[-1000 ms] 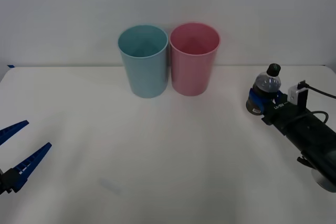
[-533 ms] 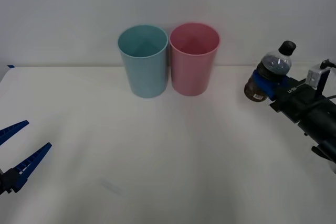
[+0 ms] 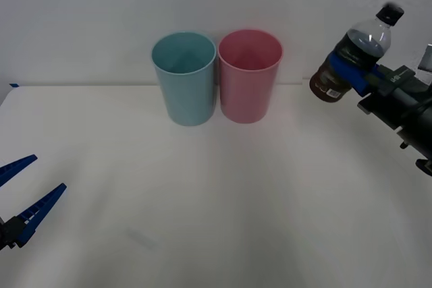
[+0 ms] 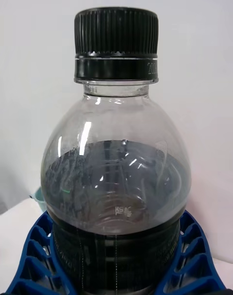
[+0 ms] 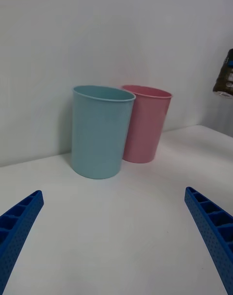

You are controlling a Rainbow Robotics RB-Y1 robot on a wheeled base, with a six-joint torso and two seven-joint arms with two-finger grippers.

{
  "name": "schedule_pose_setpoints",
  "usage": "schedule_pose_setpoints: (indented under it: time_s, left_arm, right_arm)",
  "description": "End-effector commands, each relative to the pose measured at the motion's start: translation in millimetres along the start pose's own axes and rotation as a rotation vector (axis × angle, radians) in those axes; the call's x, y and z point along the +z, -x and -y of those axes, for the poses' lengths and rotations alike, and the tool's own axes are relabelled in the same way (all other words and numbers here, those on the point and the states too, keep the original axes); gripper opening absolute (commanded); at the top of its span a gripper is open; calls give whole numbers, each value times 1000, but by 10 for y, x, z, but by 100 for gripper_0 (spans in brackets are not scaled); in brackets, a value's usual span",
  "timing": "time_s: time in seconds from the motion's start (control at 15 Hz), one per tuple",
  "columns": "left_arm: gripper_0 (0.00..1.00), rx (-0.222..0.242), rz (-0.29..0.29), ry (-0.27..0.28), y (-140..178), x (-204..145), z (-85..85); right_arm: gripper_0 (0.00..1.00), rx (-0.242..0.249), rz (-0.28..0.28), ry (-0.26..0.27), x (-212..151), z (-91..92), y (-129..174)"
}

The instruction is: Grasp the object on the table and drop it into the matching bin: aluminum can to the light blue bin, PET bottle to the pink bin.

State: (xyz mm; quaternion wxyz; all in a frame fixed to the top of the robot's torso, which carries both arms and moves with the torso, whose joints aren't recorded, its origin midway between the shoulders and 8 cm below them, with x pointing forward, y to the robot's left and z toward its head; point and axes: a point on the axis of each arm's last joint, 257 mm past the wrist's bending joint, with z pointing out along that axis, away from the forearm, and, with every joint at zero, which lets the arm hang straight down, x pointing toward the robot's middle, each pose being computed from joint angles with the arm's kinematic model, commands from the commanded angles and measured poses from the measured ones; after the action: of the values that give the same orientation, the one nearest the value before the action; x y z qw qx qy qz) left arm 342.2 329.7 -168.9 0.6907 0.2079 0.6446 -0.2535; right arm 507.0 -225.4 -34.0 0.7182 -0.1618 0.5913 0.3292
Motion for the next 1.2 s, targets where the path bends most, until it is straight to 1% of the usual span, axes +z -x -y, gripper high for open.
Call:
schedule_pose_setpoints:
  time_s: [0.07,0.2,0.27,0.33,0.53,0.6,0.67,0.87,0.93,1.0,1.07,1.2]
  left_arm:
    - [100,0,0,0,0,0,0]
    - [100,0,0,0,0,0,0]
    - [100,0,0,0,0,0,0]
    - [100,0,0,0,0,0,0]
    - [100,0,0,0,0,0,0]
    - [100,0,0,0,0,0,0]
    - [100,0,0,0,0,0,0]
    - [100,0,0,0,0,0,0]
    - [100,0,0,0,0,0,0]
    - [100,0,0,0,0,0,0]
    - [100,0,0,0,0,0,0]
    - [100,0,0,0,0,0,0]
  right_arm:
    - [0,-45,18,43,228,-79,273]
    - [0,-64,16,75,422,-138,344]
    - [0,-89,7,82,562,-136,355]
    - [0,-105,-1,88,676,-139,348]
    - [0,-120,-24,97,1031,-155,241]
    - [0,-132,-28,98,1128,-164,215]
    - [0,-153,-29,95,1249,-164,179]
    - [0,-178,-41,90,1552,-175,50]
    - [0,-214,-43,85,1653,-165,27]
    - [0,-237,-54,77,1763,-142,-18]
    - [0,-249,-62,69,1837,-120,-53]
    - [0,-237,-80,63,1984,-103,-121]
